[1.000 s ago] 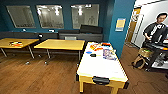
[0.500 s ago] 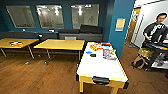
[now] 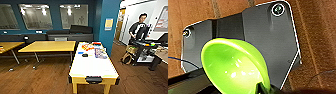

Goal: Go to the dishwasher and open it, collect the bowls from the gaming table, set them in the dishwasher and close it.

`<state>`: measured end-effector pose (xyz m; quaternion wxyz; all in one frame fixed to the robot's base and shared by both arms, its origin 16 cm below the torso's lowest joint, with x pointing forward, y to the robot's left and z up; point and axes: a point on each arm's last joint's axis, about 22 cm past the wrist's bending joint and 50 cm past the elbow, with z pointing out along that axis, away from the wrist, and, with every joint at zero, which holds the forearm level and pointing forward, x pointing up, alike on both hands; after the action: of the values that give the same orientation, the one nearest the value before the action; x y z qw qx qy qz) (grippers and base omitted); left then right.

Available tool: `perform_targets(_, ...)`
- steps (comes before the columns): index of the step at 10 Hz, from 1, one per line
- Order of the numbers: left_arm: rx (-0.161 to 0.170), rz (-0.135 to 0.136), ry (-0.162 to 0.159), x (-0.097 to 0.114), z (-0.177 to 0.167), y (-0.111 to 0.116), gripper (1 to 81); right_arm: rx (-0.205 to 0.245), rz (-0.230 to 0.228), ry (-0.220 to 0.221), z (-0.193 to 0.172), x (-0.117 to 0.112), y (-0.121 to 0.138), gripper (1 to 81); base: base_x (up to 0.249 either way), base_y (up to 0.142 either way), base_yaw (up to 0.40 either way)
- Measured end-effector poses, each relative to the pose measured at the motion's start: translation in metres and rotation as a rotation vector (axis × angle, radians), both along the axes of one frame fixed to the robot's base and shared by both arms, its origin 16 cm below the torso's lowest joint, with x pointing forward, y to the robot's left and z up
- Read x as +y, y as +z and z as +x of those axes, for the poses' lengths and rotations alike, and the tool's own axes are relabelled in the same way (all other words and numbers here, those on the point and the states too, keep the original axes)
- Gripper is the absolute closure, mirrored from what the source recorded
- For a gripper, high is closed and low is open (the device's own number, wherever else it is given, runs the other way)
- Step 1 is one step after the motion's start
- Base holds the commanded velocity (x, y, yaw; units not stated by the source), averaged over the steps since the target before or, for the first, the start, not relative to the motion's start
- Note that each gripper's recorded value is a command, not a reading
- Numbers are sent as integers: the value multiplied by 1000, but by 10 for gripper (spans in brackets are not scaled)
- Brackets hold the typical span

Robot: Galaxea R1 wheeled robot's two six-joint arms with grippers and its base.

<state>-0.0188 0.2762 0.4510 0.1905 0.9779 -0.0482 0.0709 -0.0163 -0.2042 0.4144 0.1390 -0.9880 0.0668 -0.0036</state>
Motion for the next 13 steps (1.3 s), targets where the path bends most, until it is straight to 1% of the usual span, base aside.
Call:
perform_targets(2,3,-3,0,-9,-2,-3,811,-1,1,0,0,0,0,811,0,0,-395)
perform_targets(3,10,0,-1,-15,-7,-5,811,-2,1,0,1,0,0,811,0,0,-395)
perform_targets(4,12,7,-1,-16,-7,-7,811,-1,0,0,0,0,0,811,0,0,-395)
perform_targets(5,9,10,-2,-16,-5,-8,811,-1,1,0,0,0,0,811,0,0,-395)
perform_targets(7,12,12,-2,-16,-7,-9,811,-1,1,0,0,1,0,811,0,0,-395)
perform_targets(9,9,3,-1,-24,-5,-9,811,1,2,0,-1,1,0,811,0,0,-395)
perform_targets(11,9,0,-1,-27,-5,-9,811,1,1,0,-2,1,0,811,0,0,-395)
perform_targets(13,5,-13,0,-37,-2,-9,811,3,4,0,-4,3,0,811,0,0,-395)
